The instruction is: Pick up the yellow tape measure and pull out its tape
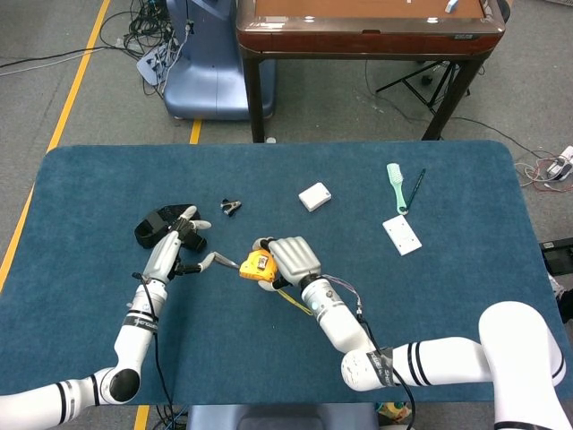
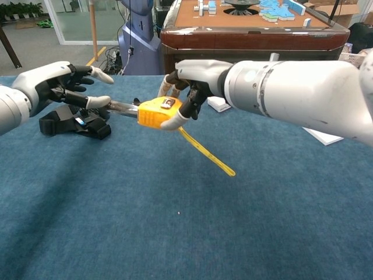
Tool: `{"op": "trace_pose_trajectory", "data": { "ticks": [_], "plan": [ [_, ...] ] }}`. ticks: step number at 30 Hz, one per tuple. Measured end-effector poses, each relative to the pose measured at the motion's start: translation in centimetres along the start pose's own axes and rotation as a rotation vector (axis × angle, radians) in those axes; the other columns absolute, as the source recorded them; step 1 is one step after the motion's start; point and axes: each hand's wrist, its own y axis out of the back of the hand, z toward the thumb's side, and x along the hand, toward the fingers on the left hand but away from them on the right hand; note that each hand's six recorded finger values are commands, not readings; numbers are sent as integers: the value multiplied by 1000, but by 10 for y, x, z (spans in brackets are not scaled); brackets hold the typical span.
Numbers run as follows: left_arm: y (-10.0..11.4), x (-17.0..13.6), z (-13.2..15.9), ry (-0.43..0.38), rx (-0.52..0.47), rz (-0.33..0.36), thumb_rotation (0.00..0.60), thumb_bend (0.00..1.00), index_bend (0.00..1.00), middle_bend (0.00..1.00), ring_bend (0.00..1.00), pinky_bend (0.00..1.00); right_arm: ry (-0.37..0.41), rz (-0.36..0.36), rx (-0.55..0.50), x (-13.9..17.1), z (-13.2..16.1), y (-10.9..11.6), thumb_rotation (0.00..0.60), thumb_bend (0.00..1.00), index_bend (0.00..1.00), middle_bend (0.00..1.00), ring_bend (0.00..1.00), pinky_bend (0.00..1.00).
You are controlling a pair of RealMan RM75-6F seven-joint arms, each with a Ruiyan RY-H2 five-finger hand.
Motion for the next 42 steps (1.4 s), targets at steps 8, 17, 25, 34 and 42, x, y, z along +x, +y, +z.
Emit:
{"op": "trace_pose_trajectory", "data": {
  "ticks": [8,17,25,34,42],
  "plan": [
    [2,-1,-3,3,12,-7,600,371,425,0,0,0,-2,-1,-9,0,0,1,600,780,734,692,605,359],
    [5,-2,-3,-4,35,-20,600,392,474,0,0,0,-1,-14,-8,-1,0,5,600,780,734,693,605,360],
    [5,-3,-3,-12,64,-41,600,433,509,0,0,0,0,-21,-18,-1,0,6,600,780,734,693,606,359],
    [6,-3,-1,-26,81,-46,600,501,539,0,0,0,3,-28,-26,-1,-1,8,600,780,734,694,610,359],
    [8,-3,0,-34,81,-36,600,548,576,26,0,0,-1,-34,-32,-1,-4,11,600,780,734,694,611,359]
  ]
}}
